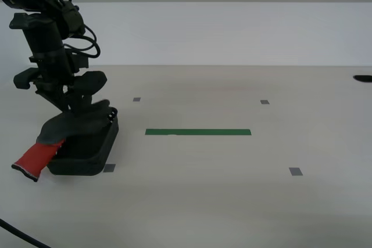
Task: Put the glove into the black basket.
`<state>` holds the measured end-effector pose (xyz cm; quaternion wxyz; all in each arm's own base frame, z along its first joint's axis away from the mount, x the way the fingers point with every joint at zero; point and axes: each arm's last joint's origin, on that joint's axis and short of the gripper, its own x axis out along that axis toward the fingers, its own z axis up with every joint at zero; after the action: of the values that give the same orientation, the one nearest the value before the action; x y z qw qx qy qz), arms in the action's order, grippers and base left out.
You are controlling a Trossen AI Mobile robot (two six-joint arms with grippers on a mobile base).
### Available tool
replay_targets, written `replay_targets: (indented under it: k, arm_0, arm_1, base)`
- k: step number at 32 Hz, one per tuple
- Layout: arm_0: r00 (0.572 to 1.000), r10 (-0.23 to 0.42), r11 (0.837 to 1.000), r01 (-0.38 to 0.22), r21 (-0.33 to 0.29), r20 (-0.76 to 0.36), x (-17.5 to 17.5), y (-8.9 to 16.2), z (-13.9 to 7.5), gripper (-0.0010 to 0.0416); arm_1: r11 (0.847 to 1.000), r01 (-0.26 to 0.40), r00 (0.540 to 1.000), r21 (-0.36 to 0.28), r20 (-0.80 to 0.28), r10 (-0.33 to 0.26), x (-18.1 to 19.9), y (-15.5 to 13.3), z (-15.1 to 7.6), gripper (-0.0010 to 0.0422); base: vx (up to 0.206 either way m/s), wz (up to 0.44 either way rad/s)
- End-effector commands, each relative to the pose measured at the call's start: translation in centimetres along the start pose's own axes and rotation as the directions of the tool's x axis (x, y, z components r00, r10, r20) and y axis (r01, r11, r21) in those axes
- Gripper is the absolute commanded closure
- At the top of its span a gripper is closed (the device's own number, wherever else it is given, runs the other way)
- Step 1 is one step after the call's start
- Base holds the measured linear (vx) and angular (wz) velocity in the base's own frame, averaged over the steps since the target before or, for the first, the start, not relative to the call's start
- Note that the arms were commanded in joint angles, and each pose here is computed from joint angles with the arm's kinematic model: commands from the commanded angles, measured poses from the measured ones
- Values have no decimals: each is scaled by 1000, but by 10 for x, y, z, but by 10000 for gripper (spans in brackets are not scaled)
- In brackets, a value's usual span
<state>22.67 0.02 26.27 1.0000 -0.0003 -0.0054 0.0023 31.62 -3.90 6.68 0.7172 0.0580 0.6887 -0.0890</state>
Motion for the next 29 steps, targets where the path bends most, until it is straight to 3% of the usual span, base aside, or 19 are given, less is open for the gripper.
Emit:
replay_targets:
  k: [1,4,8,12,14,16,17,18,20,29]
  arm_0:
    - [1000,0,1000,0,0,4,0,0,1,405]
    - [1000,0,1000,0,0,4,0,0,1,405]
    - [1000,0,1000,0,0,5,0,0,1,405]
    - [1000,0,1000,0,0,5,0,0,1,405]
    - [1000,0,1000,0,0,5,0,0,1,405]
    - [1000,-1,1000,1,0,4,0,0,1,405]
    - [1000,0,1000,0,0,4,0,0,1,405]
    - [1000,-1,1000,1,0,4,0,0,1,405]
    - [1000,0,1000,0,0,4,0,0,1,405]
    - [1000,0,1000,0,0,4,0,0,1,405]
  arm_1:
    - [1000,3,1000,-12,-2,-3,0,0,0,243]
    - [1000,3,1000,-30,-7,-4,-5,0,4,203]
    - [999,5,999,-32,-37,-6,-17,0,13,194]
    - [999,5,1000,-33,-26,-5,-25,0,21,230]
    - [999,4,1000,-35,-21,-5,-27,0,23,283]
    - [999,4,1000,-37,-21,-5,-27,0,23,300]
    - [999,4,1000,-37,-22,-5,-27,0,23,324]
    - [999,4,1000,-37,-21,-5,-27,0,23,376]
    - [999,4,1000,-37,-21,-5,-27,0,23,409]
    - [999,4,1000,-37,-20,-4,-27,0,23,411]
  base:
    - [0,0]
    - [0,0]
    - [0,0]
    - [0,0]
    - [0,0]
    - [0,0]
    - [0,0]
    - [0,0]
    - [0,0]
    - [0,0]
